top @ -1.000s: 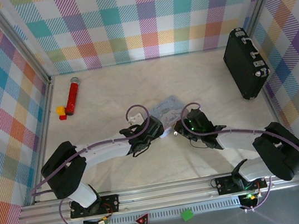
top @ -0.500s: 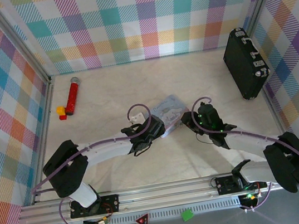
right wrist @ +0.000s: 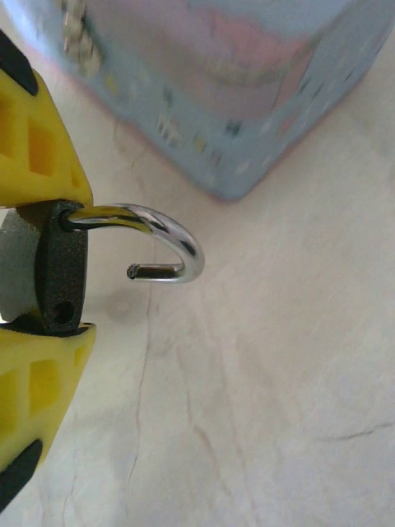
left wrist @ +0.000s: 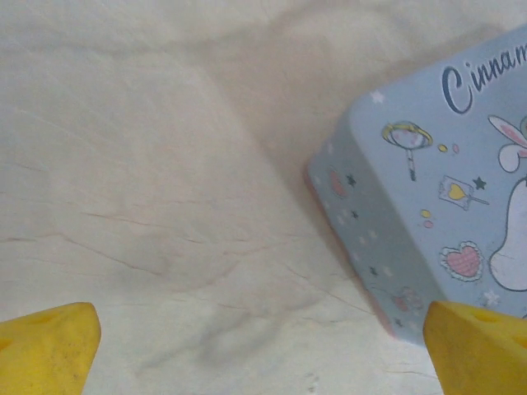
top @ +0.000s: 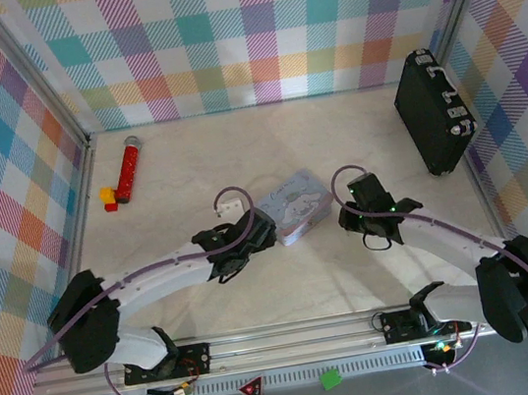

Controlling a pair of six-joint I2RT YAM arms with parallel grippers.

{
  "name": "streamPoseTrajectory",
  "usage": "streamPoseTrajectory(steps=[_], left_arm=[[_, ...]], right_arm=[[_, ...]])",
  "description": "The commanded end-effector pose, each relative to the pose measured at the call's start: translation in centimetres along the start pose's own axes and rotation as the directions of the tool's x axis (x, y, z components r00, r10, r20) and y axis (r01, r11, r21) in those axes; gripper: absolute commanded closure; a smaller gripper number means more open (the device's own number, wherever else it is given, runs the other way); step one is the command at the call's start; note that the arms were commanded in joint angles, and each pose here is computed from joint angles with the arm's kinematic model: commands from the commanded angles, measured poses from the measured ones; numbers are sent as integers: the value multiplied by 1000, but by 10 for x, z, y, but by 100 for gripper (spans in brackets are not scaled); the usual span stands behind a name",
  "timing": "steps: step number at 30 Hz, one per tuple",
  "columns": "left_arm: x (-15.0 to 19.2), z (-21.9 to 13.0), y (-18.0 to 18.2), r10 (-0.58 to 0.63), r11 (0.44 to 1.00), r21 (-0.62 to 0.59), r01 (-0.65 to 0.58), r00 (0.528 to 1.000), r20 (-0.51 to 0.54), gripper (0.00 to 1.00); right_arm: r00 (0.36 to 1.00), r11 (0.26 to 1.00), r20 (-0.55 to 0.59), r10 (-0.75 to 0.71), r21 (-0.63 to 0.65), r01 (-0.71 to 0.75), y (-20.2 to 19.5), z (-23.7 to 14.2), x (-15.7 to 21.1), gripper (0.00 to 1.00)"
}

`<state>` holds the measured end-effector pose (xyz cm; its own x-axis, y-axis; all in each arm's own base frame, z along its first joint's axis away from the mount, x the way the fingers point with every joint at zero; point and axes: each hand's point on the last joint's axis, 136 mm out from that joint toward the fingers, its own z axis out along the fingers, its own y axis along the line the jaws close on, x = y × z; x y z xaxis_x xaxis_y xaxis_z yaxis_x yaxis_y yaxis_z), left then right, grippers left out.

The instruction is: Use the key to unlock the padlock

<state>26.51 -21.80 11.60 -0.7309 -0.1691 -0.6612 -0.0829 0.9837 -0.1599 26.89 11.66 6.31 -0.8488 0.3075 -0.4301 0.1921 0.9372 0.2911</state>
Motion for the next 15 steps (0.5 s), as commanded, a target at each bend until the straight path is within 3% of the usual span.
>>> streamPoseTrajectory(steps=[1,8,15], left_arm=[[-13,-10,41,101,988,-124,-91,992,71,0],[-35,-32,87,74,982,-187,-39,980,187,0],[-48,-50,116,79,973,-231,-11,955,287,0]], right_arm=[[989,989,-121,-89,109,102,-23,4,19,79],[968,982,-222,-116,120,145,-22,19,30,72],[969,977,-206,-138,130,167,-21,16,21,50]])
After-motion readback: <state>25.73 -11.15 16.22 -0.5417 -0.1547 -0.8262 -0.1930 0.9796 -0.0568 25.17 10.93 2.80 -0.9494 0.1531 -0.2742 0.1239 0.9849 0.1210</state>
